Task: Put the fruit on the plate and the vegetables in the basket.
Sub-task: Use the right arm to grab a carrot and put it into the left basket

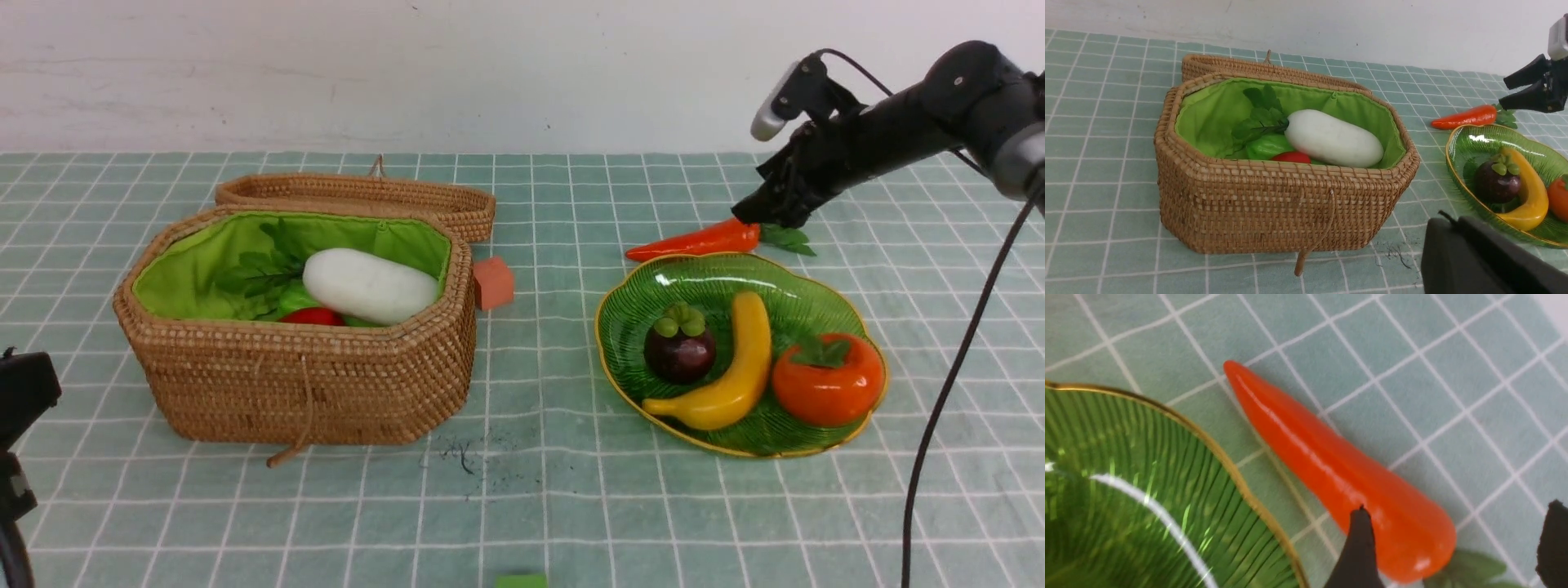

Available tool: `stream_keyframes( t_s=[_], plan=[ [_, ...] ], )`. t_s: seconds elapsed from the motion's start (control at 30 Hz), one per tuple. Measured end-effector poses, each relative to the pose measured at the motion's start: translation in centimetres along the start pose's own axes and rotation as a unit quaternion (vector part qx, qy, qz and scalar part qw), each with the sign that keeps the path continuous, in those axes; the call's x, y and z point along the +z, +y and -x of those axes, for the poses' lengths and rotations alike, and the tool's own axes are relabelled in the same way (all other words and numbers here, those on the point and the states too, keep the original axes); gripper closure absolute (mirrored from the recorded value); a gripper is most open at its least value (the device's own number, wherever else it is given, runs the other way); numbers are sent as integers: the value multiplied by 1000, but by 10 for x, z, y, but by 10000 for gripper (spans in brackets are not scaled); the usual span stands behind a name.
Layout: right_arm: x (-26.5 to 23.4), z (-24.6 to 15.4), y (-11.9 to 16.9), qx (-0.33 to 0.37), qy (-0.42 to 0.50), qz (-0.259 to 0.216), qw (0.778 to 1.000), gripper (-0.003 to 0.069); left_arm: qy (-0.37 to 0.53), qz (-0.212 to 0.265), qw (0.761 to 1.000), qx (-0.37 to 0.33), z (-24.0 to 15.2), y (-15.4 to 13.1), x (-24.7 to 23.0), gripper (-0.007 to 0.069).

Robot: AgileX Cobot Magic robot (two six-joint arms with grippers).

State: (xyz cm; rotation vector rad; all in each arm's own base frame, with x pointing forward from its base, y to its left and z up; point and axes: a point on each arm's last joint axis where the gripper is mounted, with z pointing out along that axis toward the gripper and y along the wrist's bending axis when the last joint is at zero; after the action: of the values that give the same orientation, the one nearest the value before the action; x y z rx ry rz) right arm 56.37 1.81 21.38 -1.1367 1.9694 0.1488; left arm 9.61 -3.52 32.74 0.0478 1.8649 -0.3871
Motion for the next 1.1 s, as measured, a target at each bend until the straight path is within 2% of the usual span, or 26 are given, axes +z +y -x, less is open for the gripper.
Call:
stream_keyframes(
  t_s=[0.27, 0.53, 0.63, 0.93, 1.1],
  plan=[
    [30, -21, 6, -25, 0, 5, 1000, 120, 12, 12, 1000, 12, -2, 0, 6, 617],
    [33, -26, 6, -36, 16, 1, 999, 129, 9, 12, 1000, 18, -1, 0, 6, 617],
    [34, -28, 5, -41, 24, -1, 999, 149, 9, 12, 1000, 18, -1, 0, 6, 617],
    [42, -37, 8, -53, 35, 6, 998, 273, 8, 12, 1000, 18, -1, 0, 6, 617],
    [42, -37, 8, -57, 35, 7, 998, 309, 8, 12, 1000, 18, -1, 0, 6, 617]
  ],
)
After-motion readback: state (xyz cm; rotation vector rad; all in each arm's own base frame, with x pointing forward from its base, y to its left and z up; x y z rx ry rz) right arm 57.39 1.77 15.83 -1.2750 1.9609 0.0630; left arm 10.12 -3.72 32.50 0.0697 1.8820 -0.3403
